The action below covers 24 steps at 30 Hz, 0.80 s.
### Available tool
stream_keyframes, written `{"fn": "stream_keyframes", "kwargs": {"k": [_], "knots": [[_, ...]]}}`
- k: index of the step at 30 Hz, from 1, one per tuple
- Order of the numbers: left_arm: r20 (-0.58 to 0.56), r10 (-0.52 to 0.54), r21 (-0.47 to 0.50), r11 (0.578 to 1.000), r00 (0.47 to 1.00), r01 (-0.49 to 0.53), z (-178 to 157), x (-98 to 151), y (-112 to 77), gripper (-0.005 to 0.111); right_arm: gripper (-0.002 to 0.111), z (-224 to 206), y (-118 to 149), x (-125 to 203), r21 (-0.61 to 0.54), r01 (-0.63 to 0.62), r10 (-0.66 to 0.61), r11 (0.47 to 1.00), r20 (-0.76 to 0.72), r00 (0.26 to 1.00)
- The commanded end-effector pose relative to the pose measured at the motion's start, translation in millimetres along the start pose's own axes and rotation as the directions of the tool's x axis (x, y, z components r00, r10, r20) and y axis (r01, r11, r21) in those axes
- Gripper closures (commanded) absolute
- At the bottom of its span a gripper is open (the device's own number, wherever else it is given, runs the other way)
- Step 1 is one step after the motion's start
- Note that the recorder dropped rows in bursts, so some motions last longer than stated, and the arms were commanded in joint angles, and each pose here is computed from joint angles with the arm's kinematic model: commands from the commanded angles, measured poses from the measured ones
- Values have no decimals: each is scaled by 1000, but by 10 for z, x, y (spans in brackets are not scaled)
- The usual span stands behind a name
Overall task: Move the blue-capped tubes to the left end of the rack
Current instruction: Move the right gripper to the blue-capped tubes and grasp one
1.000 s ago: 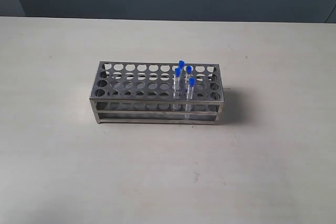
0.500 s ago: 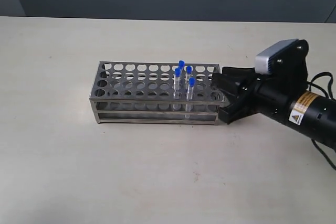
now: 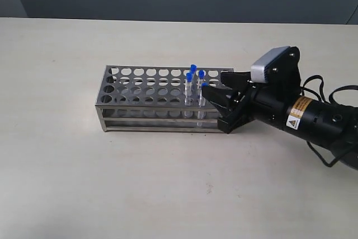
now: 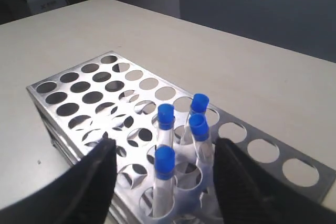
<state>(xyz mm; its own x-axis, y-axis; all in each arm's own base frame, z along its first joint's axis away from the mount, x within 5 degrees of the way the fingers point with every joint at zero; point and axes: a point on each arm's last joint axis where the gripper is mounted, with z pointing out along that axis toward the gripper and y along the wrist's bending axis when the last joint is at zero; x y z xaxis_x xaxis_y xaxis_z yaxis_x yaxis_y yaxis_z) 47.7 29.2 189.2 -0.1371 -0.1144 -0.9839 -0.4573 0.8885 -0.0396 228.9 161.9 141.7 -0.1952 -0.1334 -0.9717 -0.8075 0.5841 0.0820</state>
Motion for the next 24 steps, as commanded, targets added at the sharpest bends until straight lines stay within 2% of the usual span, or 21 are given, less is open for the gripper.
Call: {"fn": "stream_keyframes", "kwargs": {"k": [1,5,12,14,20,24], "knots": [[2,-5,-2,1000,1000,5,-4,-4,1,106,55,120,-44,4,-25,17,-17,1000,9,1000],[2,-5,-2,1000,1000,5,-4,-4,1,106,58,217,-46,51,-60,27,-28,998,-10,1000],[2,-5,-2,1000,1000,5,-4,-4,1,106,59,339,-28,213,-50,-20,15,999,-86,996],[2,-5,-2,1000,1000,5,-4,-4,1,106,66,349,-9,227,-54,-22,17,998,-90,996],[2,-5,-2,1000,1000,5,-4,-4,1,106,109,352,5,218,-64,-19,14,998,-81,997],[3,-3,-2,1000,1000,3,-4,-4,2,106,108,349,10,203,-68,-15,10,998,-77,997]]}}
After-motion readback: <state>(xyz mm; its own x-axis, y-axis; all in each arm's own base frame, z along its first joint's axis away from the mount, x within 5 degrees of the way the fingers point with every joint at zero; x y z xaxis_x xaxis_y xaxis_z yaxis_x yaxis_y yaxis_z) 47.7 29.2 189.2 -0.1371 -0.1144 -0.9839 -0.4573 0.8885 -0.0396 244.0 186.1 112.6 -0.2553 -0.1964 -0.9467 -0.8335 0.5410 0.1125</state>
